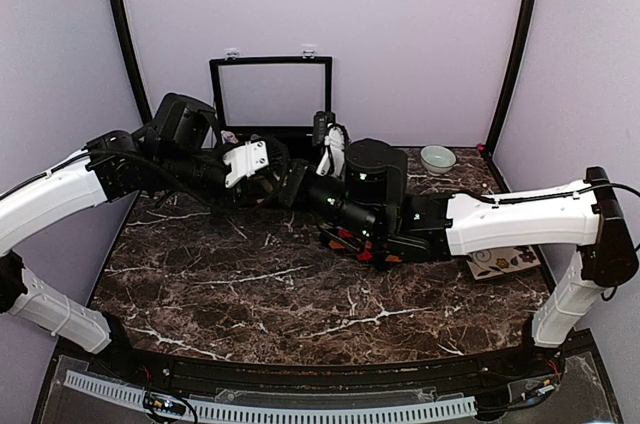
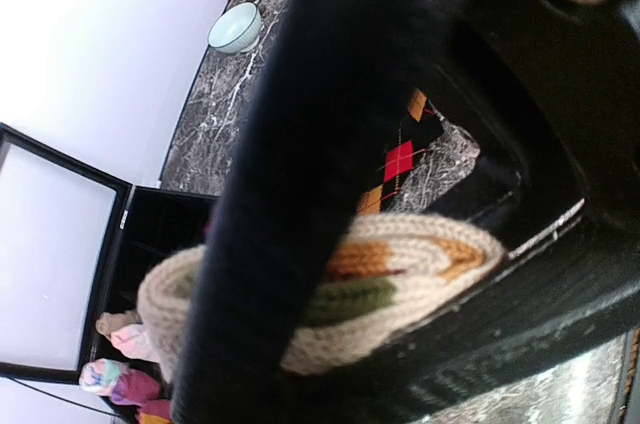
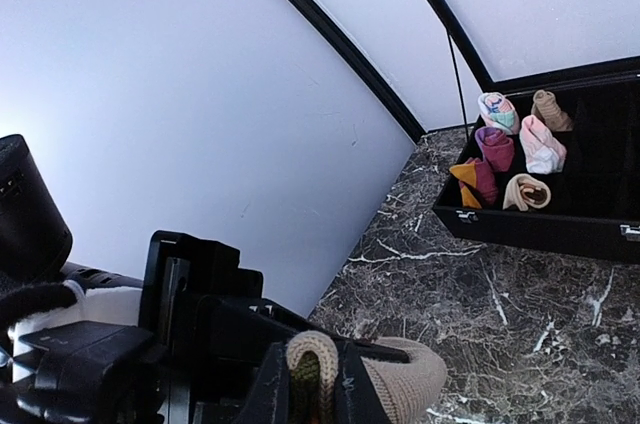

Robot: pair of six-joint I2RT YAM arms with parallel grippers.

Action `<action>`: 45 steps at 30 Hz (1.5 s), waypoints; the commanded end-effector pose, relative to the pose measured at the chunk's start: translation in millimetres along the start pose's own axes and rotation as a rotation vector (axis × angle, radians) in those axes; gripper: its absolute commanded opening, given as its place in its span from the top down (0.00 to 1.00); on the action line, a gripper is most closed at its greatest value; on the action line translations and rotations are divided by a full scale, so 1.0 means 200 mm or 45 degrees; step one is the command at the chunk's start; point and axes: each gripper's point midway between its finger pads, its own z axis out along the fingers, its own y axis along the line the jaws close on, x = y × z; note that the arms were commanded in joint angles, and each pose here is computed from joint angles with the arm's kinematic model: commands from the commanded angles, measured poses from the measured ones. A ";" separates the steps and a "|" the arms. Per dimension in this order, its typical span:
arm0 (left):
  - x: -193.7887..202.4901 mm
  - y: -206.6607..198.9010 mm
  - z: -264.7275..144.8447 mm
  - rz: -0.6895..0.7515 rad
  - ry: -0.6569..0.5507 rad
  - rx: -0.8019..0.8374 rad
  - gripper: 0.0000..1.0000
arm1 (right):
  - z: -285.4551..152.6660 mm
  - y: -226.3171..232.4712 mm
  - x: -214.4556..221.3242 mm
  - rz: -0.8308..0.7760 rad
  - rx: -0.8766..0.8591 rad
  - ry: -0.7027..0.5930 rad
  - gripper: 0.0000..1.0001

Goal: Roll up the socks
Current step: Adjust the sock.

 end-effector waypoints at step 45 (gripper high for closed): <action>-0.21 -0.02 -0.17 -0.155 -0.212 0.235 0.80 | -0.22 0.06 -0.05 -0.419 -0.038 -0.021 1.00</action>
